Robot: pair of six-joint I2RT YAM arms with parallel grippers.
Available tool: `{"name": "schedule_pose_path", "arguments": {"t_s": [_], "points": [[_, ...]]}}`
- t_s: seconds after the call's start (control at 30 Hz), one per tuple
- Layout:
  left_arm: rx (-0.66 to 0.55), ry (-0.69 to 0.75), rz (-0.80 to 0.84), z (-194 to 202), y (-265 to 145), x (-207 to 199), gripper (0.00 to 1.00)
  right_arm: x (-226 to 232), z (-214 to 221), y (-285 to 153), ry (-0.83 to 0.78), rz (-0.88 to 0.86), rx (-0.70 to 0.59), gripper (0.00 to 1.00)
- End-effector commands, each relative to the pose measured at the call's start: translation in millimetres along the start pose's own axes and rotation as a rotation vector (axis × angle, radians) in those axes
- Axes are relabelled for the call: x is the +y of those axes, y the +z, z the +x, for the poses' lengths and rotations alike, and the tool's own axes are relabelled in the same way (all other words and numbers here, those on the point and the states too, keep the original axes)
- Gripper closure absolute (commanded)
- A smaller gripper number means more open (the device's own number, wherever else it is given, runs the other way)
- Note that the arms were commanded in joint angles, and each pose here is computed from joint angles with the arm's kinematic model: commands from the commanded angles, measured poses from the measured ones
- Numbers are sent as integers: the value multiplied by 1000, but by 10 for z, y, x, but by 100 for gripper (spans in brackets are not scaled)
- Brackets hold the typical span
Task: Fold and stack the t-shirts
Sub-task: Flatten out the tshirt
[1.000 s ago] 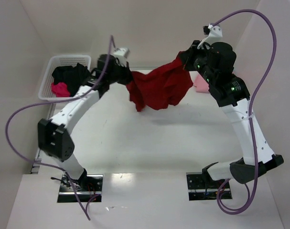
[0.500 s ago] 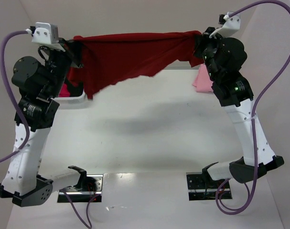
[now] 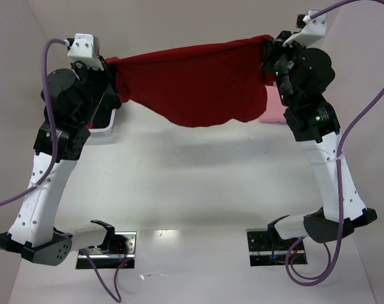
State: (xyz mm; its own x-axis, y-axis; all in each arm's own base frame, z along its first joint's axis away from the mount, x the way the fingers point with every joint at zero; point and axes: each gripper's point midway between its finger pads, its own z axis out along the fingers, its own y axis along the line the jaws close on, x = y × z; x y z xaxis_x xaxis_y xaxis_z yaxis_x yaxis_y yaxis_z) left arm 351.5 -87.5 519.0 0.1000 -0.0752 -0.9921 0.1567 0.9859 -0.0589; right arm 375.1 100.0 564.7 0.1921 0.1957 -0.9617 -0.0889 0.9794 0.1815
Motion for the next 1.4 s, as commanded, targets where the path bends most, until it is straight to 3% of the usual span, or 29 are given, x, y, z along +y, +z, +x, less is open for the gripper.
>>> {"name": "schedule_pose_path", "arguments": {"t_s": [0.0, 0.3, 0.4, 0.5, 0.53, 0.63, 0.77, 0.9, 0.93, 1.0, 1.07, 1.1, 1.17, 1.37], "points": [[-116, 2, -51, -355, -129, 121, 100, -97, -494, -163, 16, 24, -130, 100], [-98, 4, -70, -287, -59, 144, 100, 24, -332, -247, 9, -65, -83, 100], [-82, 6, -121, -186, 50, 217, 100, 304, -42, -422, 82, -239, 3, 100], [-66, -16, -130, -104, 187, 222, 100, 506, 532, -535, 100, -366, 173, 100], [-56, -13, -103, -80, 312, 156, 100, 509, 868, -617, 110, -377, 282, 100], [-11, -56, -19, 7, 616, -58, 100, 799, 1393, -1051, 158, -583, 440, 100], [107, -120, 198, 387, 1208, -569, 100, 1055, 1539, -1959, 295, -855, 558, 100], [171, -114, 392, 549, 1393, -1061, 100, 1131, 1772, -2323, 338, -984, 741, 100], [166, -101, 436, 546, 1480, -1215, 100, 1157, 1877, -2425, 358, -1017, 793, 97], [279, -105, 465, 943, 1611, -1352, 100, 1108, 1998, -2400, 349, -973, 816, 70], [286, -105, 477, 945, 1628, -1427, 100, 1016, 2033, -2374, 315, -911, 803, 52], [289, -105, 489, 945, 1610, -1493, 100, 901, 2012, -2247, 285, -808, 747, 27], [284, -79, 511, 947, 1590, -1546, 100, 702, 1944, -2088, 229, -669, 666, 0], [296, -22, 575, 953, 1438, -1613, 99, 594, 1848, -1573, 194, -500, 562, 0]]}}
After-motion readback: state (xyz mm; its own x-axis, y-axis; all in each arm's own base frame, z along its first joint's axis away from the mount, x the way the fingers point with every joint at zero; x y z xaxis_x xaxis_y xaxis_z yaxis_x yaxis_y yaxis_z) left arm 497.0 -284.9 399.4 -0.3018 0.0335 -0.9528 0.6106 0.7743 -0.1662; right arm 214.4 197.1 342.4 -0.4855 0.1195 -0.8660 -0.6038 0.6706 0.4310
